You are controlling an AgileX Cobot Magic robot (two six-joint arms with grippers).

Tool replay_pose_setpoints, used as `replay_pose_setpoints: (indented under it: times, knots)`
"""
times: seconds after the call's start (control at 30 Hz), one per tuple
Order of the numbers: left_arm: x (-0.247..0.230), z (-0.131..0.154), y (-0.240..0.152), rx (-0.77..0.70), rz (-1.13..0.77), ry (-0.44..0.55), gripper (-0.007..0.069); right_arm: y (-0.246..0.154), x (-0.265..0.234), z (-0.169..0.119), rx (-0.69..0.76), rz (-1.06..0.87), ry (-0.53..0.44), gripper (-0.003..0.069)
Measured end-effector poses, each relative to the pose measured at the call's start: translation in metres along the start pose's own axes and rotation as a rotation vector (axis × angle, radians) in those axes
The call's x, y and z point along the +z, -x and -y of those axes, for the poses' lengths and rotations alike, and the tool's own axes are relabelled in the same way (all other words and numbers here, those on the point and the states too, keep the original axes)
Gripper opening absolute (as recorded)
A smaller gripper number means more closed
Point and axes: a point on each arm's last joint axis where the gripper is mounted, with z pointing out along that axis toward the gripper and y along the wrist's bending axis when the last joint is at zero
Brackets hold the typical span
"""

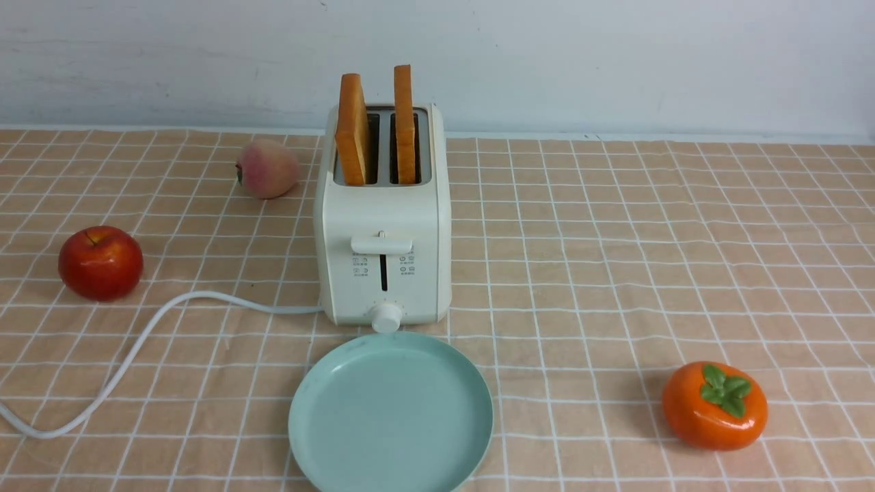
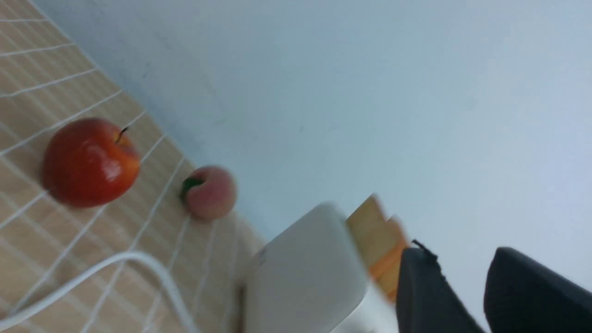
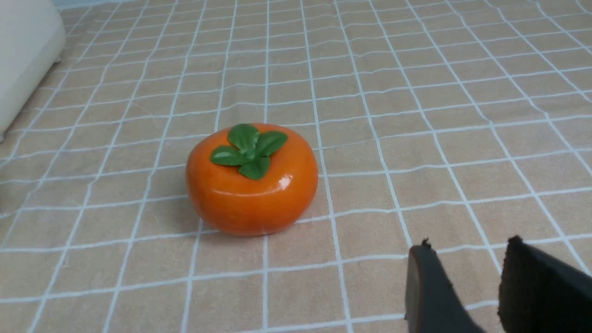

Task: Take toasted bread from bread machine on light coffee tablecloth place on plate.
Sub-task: 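Reach for a toast slice standing in the toaster with the left gripper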

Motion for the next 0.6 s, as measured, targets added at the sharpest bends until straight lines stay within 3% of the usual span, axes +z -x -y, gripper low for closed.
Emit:
replay_pose_setpoints:
  times: [0.1,0.17,0.23,0.33,0.37,0.43,0.53,0.6]
  knots:
    - [0.000,0.022,0.014,0.005,0.067,-0.101,-0.0012,0.008,0.000,-0.004,0.216,0.100,0.060,0.0240]
    - [0.001,0.037,0.021,0.049,0.055,-0.129,-0.0014,0.012,0.000,-0.005,0.259,0.144,0.072,0.0240]
    - [0.002,0.071,0.037,0.119,-0.004,-0.127,-0.0014,0.018,-0.002,-0.005,0.339,0.205,0.092,0.0240]
    - [0.018,0.112,0.058,0.214,-0.174,0.030,-0.0014,0.022,-0.003,-0.005,0.388,0.250,0.104,0.0240]
    - [0.022,0.113,0.058,0.229,-0.228,0.086,-0.0014,0.022,-0.003,-0.005,0.390,0.252,0.104,0.0240]
    - [0.055,0.127,0.060,0.351,-0.514,0.345,-0.0014,0.025,-0.003,-0.004,0.408,0.277,0.108,0.0240]
    - [0.088,0.126,0.054,0.432,-0.767,0.515,-0.0014,0.029,-0.005,-0.005,0.458,0.295,0.121,0.0230]
    - [0.121,0.119,0.041,0.471,-0.968,0.585,-0.0014,0.039,-0.012,-0.012,0.504,0.206,0.168,0.0192]
